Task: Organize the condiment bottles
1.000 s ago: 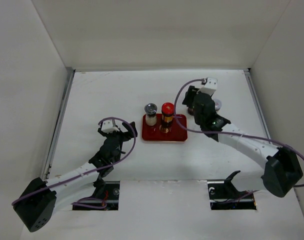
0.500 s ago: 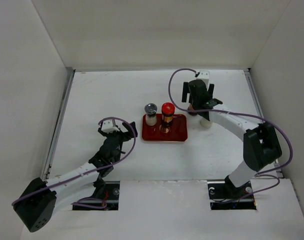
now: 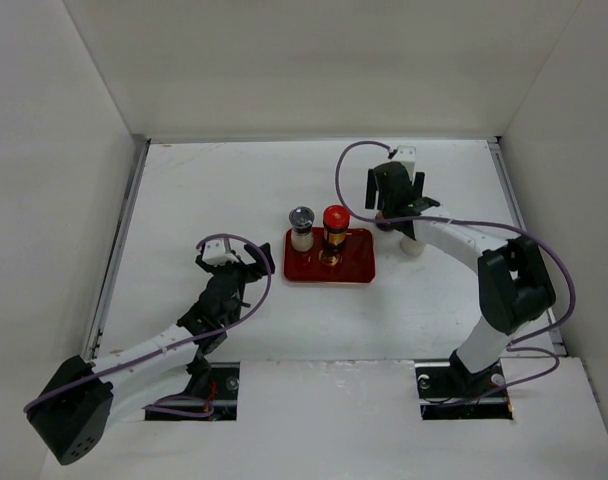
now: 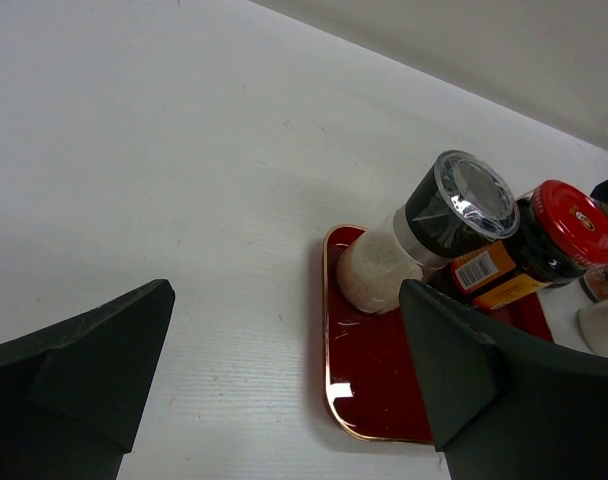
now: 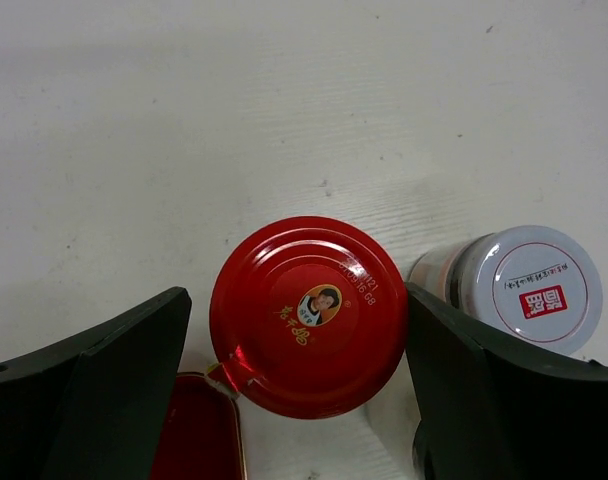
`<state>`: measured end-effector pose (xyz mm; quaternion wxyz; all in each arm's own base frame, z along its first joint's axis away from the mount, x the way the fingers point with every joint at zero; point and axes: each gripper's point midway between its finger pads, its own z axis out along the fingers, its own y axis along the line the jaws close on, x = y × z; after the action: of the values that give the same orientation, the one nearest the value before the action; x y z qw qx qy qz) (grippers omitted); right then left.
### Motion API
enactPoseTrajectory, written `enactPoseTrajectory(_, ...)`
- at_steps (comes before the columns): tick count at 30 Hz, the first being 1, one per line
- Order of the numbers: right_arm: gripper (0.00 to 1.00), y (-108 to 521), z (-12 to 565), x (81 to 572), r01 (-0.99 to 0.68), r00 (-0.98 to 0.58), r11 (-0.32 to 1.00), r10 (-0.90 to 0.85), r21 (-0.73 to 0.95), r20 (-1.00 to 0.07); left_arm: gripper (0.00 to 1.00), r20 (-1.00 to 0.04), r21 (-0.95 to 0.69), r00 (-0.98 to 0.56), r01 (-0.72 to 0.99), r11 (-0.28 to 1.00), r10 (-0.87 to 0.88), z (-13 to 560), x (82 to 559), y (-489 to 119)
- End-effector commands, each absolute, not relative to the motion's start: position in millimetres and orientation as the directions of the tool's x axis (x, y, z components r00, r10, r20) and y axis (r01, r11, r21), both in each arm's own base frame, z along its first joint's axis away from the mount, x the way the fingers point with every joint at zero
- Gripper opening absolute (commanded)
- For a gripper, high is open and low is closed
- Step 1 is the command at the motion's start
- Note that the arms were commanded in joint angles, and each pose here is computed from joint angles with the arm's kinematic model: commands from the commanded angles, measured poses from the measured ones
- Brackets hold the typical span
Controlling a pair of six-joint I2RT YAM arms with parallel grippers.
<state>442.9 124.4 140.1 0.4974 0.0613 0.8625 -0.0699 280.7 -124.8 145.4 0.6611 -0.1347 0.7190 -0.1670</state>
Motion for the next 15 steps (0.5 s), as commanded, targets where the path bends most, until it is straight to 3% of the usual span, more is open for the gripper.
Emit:
enactPoseTrajectory(1,0.88,127.4,147.2,455.7,0.185,-0.462,0.983,0.074,-0.015,-0.884,1.0,-0.887,-0.461,-0.057,0.054,0.886,-0.458,157.7,281.3,-128.6)
enactPoseTrajectory(4,0.74,125.0,149.0,457.3,0.193,-0.451,0.981,0.09,0.001,-0.888,1.0,-0.888,-0.459,-0.053,0.041,0.887,-0.457,157.2,283.5,-124.8)
enactPoseTrajectory(8,0.63,125.1,167.6,454.3,0.19,-0.401,0.981,0.108,0.032,-0.91,1.0,-0.888,-0.458,-0.055,0.043,0.888,-0.456,157.3,283.2,-126.7)
enactPoseTrajectory(15,0.61,137.4,227.1,428.4,0.128,-0.277,0.986,0.139,0.107,-0.951,1.0,-0.888,-0.46,-0.056,0.044,0.887,-0.457,157.3,283.0,-127.1)
